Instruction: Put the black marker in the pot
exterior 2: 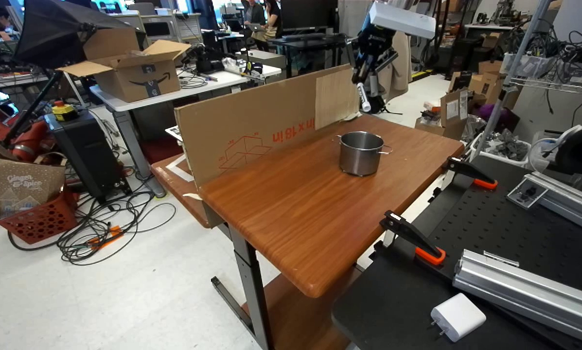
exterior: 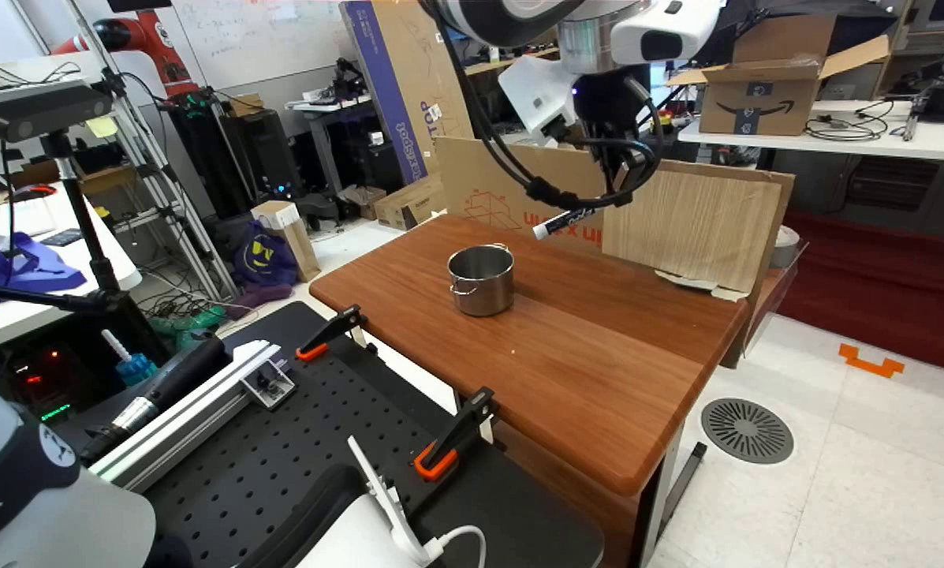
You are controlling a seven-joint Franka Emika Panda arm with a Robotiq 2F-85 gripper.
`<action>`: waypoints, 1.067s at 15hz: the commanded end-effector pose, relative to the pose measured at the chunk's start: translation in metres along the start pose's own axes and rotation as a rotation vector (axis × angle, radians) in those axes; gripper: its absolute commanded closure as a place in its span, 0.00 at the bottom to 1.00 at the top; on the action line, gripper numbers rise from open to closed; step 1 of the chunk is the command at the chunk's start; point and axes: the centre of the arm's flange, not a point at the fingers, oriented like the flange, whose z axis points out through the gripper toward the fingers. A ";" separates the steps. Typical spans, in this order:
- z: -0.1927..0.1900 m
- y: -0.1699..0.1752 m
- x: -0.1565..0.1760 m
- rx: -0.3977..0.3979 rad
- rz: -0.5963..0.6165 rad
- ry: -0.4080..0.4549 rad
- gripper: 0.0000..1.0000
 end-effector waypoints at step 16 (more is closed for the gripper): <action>0.023 -0.037 -0.112 -0.005 -0.160 0.202 0.95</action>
